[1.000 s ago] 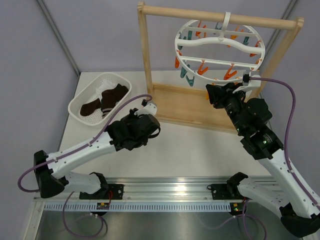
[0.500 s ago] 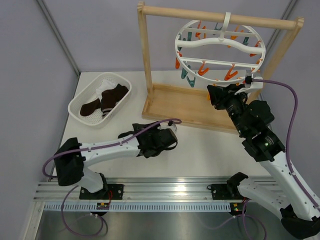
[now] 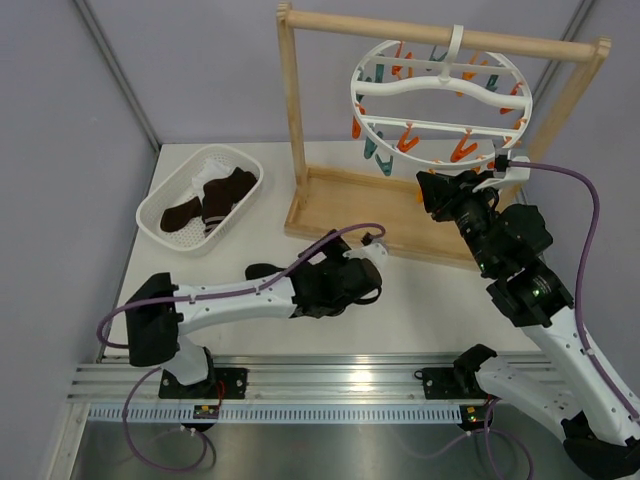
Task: Clip the socks to the hanger
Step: Place the sock at the center of the board, then pick up the sock at the center of the board.
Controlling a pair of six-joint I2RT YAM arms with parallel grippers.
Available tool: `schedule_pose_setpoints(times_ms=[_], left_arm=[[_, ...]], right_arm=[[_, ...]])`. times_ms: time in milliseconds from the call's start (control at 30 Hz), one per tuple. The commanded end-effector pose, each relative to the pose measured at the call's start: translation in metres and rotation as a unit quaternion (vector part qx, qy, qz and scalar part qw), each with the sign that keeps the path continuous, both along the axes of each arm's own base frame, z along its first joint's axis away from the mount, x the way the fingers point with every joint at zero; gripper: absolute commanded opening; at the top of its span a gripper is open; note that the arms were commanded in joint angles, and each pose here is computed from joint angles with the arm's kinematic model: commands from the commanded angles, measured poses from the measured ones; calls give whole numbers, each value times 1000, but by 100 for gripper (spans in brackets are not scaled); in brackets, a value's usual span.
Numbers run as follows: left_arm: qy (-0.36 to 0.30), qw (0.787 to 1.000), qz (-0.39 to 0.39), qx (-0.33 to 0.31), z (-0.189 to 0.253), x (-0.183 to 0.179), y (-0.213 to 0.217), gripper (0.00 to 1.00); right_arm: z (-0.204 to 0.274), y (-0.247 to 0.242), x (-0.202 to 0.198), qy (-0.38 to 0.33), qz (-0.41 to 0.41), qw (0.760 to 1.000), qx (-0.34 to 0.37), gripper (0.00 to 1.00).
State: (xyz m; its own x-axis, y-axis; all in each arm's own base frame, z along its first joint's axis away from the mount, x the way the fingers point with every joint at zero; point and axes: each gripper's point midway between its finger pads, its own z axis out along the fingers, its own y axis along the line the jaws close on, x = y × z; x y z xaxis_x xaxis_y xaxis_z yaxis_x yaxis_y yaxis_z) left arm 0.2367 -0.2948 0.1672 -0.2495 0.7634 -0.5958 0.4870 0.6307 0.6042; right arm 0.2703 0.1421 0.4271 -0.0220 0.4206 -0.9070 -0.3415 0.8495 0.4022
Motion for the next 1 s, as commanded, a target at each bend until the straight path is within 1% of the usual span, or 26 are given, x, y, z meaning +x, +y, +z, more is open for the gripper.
schedule_pose_setpoints(times_ms=[0,33,67,100,133,167,200,233,267,333,367,433,500,533,633,667,733,767,833,967], left_arm=[[28,971,143,-191,22,5,27,99],[66,961,160,-216,12,-1,34,99],[95,940,194,-264,4,-4,38,99],[117,925,214,-291,-6,-11,54,99],[162,897,234,-337,-17,-10,57,99],[185,869,254,-382,-23,-11,58,98],[188,840,268,-433,-15,-6,68,98],[217,822,270,-452,-35,-14,68,97],[227,798,280,-483,-35,-15,66,96],[241,773,291,-510,-39,-13,69,96],[248,762,308,-513,-48,-15,72,95],[256,754,321,-513,-56,-12,72,92],[265,738,334,-522,-62,-10,69,89],[268,731,351,-520,-71,-9,71,85],[263,711,374,-535,-80,-2,74,75],[262,707,383,-534,-88,-3,77,75],[250,689,397,-553,-90,4,79,73],[247,684,406,-554,-94,5,81,71],[238,671,417,-565,-97,10,84,70],[221,655,426,-583,-98,18,85,67]], right_arm=[[-21,8,-4,35,23,999,-17,10],[-22,8,-4,36,23,999,-17,10],[-21,9,-4,35,25,999,-16,10],[-21,8,-5,35,25,999,-16,10],[-22,8,-5,37,25,999,-16,10],[-21,9,-6,36,27,999,-15,11],[-22,9,-6,38,27,999,-14,10],[-23,9,-7,39,28,999,-13,10],[-22,8,-7,38,28,999,-12,11],[-24,9,-6,40,28,999,-12,11],[-23,10,-6,40,28,999,-12,11],[-23,10,-5,41,28,999,-14,11],[-24,11,-4,42,29,999,-15,11],[-23,12,-4,41,31,999,-15,11],[-22,13,-3,40,34,999,-14,11],[-22,14,-4,39,37,998,-15,11],[-21,15,-4,39,38,998,-15,11],[-21,16,-4,39,41,998,-15,11],[-21,16,-4,39,42,998,-15,11],[-22,18,-4,41,46,998,-16,11]])
